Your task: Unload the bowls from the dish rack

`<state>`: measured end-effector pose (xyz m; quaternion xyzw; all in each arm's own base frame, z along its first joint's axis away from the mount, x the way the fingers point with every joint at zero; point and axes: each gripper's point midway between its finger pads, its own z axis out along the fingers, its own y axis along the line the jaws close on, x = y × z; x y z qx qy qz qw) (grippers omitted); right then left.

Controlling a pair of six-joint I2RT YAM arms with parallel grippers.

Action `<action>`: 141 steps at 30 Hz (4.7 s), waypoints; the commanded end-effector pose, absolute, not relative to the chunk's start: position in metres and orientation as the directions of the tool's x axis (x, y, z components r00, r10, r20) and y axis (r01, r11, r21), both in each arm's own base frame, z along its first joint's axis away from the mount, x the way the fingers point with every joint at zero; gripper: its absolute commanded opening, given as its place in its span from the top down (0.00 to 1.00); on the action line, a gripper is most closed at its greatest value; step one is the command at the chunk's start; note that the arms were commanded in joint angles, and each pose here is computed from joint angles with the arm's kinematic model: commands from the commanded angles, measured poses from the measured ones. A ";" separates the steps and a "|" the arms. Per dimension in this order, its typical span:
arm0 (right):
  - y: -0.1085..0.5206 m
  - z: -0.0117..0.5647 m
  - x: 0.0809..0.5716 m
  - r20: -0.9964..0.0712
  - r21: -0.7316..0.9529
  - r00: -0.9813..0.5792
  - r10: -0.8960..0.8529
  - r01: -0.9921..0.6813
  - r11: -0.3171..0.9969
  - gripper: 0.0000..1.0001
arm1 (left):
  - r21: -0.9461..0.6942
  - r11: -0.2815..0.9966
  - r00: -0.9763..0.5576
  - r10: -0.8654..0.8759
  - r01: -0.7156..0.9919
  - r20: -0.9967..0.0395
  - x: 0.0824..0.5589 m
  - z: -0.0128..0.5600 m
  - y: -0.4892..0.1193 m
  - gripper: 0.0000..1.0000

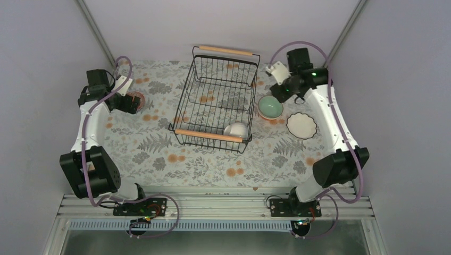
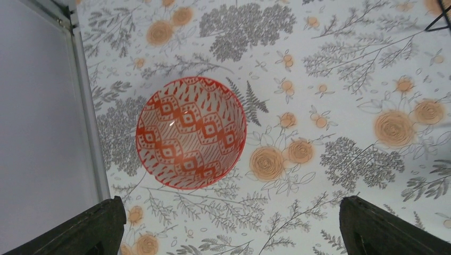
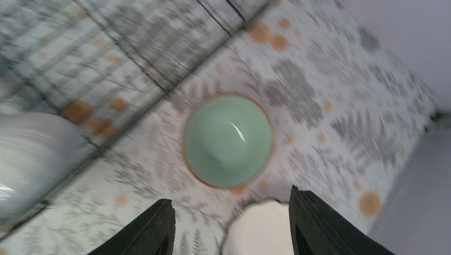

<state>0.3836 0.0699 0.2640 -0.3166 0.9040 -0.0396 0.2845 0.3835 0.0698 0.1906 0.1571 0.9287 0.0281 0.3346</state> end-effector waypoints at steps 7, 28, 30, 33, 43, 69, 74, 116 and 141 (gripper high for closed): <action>0.196 0.248 0.360 -0.391 -0.176 -0.478 -0.787 -0.800 0.573 0.48 | 0.133 0.948 -0.730 0.308 0.289 -0.610 0.387 0.194 0.051 0.00; 0.245 0.250 0.355 -0.429 -0.144 -0.402 -0.808 -0.853 0.501 0.51 | 0.230 0.922 -0.821 0.384 0.312 -0.423 0.410 0.108 0.080 0.00; 0.244 0.252 0.354 -0.434 -0.145 -0.399 -0.808 -0.854 0.500 0.51 | 0.225 0.918 -0.815 0.393 0.326 -0.426 0.418 0.101 0.079 0.00; 0.242 0.256 0.352 -0.441 -0.150 -0.397 -0.805 -0.852 0.502 0.51 | 0.198 0.918 -0.809 0.396 0.343 -0.436 0.429 0.094 0.075 0.01; 0.234 0.262 0.343 -0.451 -0.168 -0.392 -0.802 -0.845 0.508 0.51 | 0.197 0.914 -0.798 0.407 0.356 -0.445 0.453 0.082 0.077 0.29; 0.190 0.300 0.355 -0.547 -0.325 -0.403 -0.734 -0.706 0.630 0.56 | 0.230 0.916 -0.788 0.401 0.329 -0.467 0.447 0.112 0.062 0.98; 0.147 0.357 0.372 -0.677 -0.411 -0.382 -0.628 -0.512 0.754 0.55 | 0.339 0.889 -0.697 0.454 0.309 -0.555 0.444 0.199 0.036 0.98; 0.098 0.367 0.456 -0.791 -0.003 -0.514 -0.333 -0.540 0.841 0.55 | 0.607 0.409 -0.025 0.842 0.682 -0.540 0.378 0.295 -0.339 0.98; 0.135 0.305 0.438 -0.680 -0.174 -0.343 -0.648 -0.783 0.598 0.59 | 0.916 -0.168 0.312 0.949 0.365 0.050 0.374 0.239 -0.377 0.98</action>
